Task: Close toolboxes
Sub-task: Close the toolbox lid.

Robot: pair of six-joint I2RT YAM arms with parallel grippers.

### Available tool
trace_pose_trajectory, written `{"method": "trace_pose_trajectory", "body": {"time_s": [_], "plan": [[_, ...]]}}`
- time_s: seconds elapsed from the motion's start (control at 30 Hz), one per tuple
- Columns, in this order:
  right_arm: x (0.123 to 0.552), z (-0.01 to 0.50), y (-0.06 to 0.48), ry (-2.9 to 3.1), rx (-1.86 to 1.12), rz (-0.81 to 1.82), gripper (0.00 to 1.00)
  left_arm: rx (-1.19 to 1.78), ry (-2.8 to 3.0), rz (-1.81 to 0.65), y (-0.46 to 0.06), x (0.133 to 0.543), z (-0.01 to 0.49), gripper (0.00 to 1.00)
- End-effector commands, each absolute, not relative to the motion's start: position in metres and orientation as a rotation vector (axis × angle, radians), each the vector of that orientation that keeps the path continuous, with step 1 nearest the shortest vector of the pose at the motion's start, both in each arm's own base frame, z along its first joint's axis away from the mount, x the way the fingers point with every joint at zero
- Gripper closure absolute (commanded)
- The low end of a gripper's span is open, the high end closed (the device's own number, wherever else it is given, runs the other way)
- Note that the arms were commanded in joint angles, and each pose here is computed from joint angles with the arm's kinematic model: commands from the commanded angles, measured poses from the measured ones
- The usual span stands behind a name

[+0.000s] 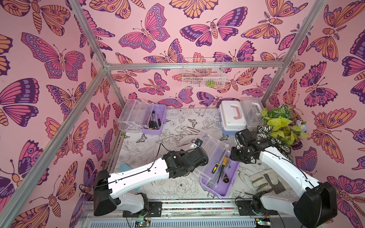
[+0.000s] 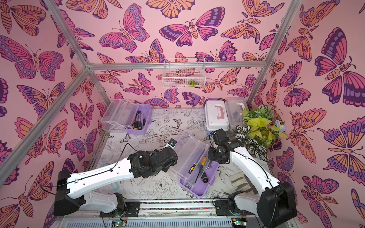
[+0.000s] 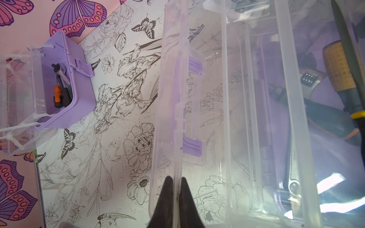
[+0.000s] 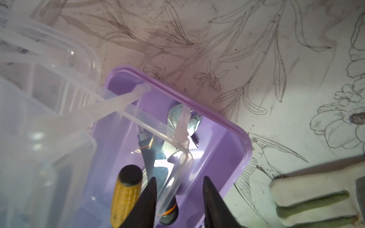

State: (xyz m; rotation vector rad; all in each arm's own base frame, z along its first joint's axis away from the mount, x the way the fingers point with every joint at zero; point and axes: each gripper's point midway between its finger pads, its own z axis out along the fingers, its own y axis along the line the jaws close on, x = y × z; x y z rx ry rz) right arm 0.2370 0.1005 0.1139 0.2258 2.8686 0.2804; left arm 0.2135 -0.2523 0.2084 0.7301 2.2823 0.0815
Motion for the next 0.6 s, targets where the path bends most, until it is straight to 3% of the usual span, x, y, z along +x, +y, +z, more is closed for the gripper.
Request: {"method": "trace_pose_trajectory", "body": {"time_s": [0.0, 0.57], "plan": [[0.231, 0.107, 0.099, 2.887, 0.262, 0.290, 0.60, 0.598, 2.253, 0.051, -0.248, 0.228, 0.225, 1.00], [0.244, 0.123, 0.138, 2.817, 0.174, 0.559, 0.60, 0.178, 2.239, 0.253, -0.127, 0.263, 0.215, 1.00]]}}
